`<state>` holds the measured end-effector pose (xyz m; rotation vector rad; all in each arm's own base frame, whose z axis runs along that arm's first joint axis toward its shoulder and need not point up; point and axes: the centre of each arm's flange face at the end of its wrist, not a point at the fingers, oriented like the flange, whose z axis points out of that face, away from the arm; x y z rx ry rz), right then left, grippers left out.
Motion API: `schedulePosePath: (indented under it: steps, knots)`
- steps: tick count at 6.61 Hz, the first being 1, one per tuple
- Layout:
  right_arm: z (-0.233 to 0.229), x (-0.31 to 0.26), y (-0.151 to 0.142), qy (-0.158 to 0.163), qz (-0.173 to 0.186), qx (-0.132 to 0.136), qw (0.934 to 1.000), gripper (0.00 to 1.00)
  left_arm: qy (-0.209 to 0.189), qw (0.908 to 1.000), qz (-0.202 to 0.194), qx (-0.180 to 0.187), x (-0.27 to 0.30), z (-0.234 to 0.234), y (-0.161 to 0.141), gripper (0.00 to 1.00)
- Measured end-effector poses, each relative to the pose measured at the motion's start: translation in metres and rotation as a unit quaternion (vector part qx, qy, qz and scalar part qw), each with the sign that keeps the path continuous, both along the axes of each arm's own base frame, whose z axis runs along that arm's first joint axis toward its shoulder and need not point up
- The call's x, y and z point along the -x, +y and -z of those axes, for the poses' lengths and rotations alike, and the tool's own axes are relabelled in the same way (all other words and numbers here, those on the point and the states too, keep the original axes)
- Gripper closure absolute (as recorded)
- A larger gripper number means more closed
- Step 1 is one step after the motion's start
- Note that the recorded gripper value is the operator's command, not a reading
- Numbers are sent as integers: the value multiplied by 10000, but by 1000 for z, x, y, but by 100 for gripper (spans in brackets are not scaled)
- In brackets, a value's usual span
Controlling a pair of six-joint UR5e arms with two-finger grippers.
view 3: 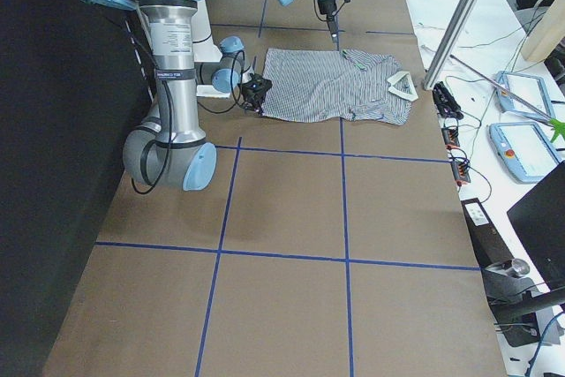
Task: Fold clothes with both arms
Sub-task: 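Move both grippers down to the shirt hem nearest the robot, then grasp the two hem corners with the left and right grippers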
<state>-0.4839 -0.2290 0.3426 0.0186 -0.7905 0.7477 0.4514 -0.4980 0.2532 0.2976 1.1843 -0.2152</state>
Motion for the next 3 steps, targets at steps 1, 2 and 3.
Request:
schedulePosePath:
  steps: [1,2,3]
  knots:
    - [6,-4,1,-42,6,-5,10000,100,84,9999,-18,89,4,-9,44,36]
    - [7,-6,2,-44,13,-5,10000,100,16,9997,-48,235,11,-26,82,36]
    - [5,-8,2,-20,17,-2,10000,100,-185,9987,-46,482,15,-44,122,36]
